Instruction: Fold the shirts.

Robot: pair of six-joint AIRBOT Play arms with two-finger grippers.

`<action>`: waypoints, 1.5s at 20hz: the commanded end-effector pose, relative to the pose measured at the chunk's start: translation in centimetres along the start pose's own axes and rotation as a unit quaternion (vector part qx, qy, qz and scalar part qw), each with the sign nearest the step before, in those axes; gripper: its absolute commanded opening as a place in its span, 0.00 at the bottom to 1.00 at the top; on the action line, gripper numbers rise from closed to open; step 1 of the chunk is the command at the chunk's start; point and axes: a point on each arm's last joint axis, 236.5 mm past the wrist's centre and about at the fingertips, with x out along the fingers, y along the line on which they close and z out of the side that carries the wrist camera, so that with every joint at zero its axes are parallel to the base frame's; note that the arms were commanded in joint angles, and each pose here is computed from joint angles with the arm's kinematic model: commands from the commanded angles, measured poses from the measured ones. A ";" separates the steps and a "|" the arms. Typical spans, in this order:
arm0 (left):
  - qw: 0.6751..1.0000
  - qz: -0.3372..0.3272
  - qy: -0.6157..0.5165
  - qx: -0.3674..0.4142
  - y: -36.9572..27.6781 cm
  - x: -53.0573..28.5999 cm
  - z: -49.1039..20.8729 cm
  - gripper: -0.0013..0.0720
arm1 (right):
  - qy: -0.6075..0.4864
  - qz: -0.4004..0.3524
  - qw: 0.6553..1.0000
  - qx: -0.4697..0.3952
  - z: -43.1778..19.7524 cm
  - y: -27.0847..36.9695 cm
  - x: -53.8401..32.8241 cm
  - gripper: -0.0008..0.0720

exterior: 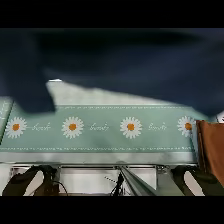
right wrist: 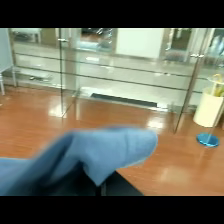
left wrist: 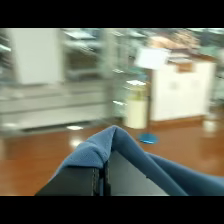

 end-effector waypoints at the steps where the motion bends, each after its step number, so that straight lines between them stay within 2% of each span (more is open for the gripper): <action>1: 0.996 0.086 0.034 0.019 2.5 -4.0 -2.3 0.05 | 0.037 -0.012 0.999 0.007 -3.1 0.6 -2.6 0.05; 4: 0.985 0.085 0.146 -0.016 3.6 -2.2 -9.5 0.05 | 0.140 0.004 0.989 0.053 -9.8 0.5 -0.2 0.05; 9: 0.941 0.047 0.321 -0.094 5.3 3.9 -26.3 0.05 | 0.264 0.052 0.953 0.139 -22.6 0.3 7.5 0.05; 11: 0.929 0.039 0.338 -0.147 5.6 7.0 -32.6 0.05 | 0.272 0.039 0.945 0.179 -27.2 -0.9 10.8 0.05; 14: 0.913 0.070 0.351 -0.199 7.5 11.1 -40.6 0.05 | 0.315 0.016 0.922 0.226 -34.1 -2.8 15.3 0.05; 16: 0.903 0.079 0.364 -0.213 8.2 13.7 -44.7 0.05 | 0.320 0.001 0.914 0.250 -36.6 -4.4 18.9 0.05; 20: 0.902 0.098 0.325 -0.266 8.6 19.4 -49.2 0.05 | 0.351 0.001 0.878 0.326 -42.3 -6.1 26.8 0.05; 24: 0.878 0.111 0.319 -0.339 8.6 21.4 -51.8 0.05 | 0.384 0.039 0.836 0.390 -45.4 -5.9 33.3 0.05; 25: 0.873 0.112 0.322 -0.350 8.4 21.4 -52.3 0.06 | 0.393 0.049 0.825 0.403 -45.9 -5.6 34.2 0.09; 26: 0.870 0.109 0.328 -0.352 8.1 21.3 -52.5 0.21 | 0.398 0.059 0.813 0.421 -46.2 -5.2 35.0 0.47; 27: 0.867 0.105 0.336 -0.353 7.9 21.1 -52.6 0.76 | 0.402 0.070 0.807 0.428 -46.1 -4.8 35.4 0.89; 28: 0.862 0.104 0.346 -0.356 8.0 20.7 -52.9 0.98 | 0.408 0.077 0.806 0.423 -45.8 -4.9 35.3 0.87; 30: 0.859 0.096 0.389 -0.319 10.2 18.9 -52.7 0.98 | 0.433 0.089 0.800 0.406 -44.5 -6.0 33.6 0.86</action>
